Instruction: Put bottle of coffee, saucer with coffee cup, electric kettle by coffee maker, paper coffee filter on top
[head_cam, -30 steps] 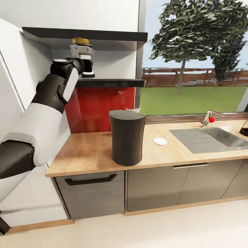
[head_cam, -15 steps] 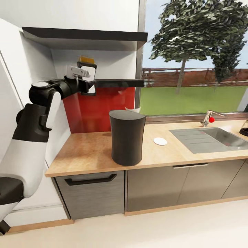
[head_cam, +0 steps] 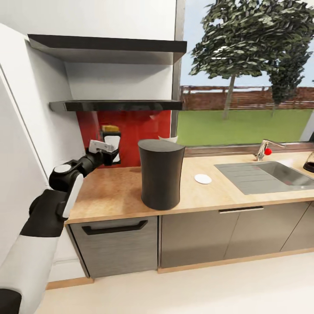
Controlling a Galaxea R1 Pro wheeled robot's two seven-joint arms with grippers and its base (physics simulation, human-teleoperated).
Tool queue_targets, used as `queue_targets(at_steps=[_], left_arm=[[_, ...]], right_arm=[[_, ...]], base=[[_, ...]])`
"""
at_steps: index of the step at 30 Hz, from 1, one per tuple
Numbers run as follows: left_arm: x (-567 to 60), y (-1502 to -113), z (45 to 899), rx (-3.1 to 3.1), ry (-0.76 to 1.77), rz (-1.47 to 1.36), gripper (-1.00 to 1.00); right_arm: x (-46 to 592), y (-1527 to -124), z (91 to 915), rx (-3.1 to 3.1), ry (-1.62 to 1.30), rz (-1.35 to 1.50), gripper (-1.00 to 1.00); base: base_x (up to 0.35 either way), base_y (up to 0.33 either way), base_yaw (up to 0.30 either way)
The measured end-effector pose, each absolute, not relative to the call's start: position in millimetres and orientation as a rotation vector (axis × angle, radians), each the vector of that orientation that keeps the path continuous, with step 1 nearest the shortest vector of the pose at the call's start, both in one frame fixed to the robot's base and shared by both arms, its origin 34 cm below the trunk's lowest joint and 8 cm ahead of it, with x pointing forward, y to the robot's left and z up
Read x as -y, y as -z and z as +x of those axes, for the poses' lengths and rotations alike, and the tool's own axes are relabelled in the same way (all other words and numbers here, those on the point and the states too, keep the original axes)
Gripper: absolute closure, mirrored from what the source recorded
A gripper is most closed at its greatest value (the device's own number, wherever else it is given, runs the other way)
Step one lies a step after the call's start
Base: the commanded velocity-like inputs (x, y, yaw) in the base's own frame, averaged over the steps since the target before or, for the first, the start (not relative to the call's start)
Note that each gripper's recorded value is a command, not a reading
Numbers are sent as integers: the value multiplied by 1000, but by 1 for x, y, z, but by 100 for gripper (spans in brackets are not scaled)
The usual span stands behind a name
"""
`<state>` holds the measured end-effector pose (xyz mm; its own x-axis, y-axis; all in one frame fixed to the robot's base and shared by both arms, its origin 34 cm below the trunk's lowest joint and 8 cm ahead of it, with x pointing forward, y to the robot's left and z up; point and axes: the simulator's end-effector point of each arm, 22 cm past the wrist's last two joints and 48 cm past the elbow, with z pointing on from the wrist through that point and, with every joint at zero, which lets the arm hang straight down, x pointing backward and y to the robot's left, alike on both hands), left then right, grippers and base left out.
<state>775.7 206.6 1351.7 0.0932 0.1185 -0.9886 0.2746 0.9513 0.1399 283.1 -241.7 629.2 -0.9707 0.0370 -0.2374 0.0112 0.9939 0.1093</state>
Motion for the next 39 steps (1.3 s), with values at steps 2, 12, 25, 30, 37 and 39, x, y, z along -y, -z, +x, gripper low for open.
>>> queue_targets(at_steps=[2,12,25,30,37,39], left_arm=[[-220,-1332,777,-1480,70,273,100],[-262,-1242,796,-1530,-46,113,100],[-278,-1164,802,-1608,-71,82,100],[-282,-1147,803,-1609,-72,76,100],[-288,-1119,802,-1649,-77,73,100],[-290,-1113,801,-1654,-80,74,100]], right_arm=[[242,-630,285,-2886,-156,34,-100],[247,-630,285,-2884,-147,34,-100],[249,-630,285,-2886,-144,34,-100],[247,-630,285,-2885,-146,34,-100],[247,-630,284,-2889,-147,33,-100],[248,-629,284,-2889,-147,32,-100]], base=[[0,0,0],[0,0,0],[89,0,-29],[316,48,-192],[223,163,-24],[33,31,-1]])
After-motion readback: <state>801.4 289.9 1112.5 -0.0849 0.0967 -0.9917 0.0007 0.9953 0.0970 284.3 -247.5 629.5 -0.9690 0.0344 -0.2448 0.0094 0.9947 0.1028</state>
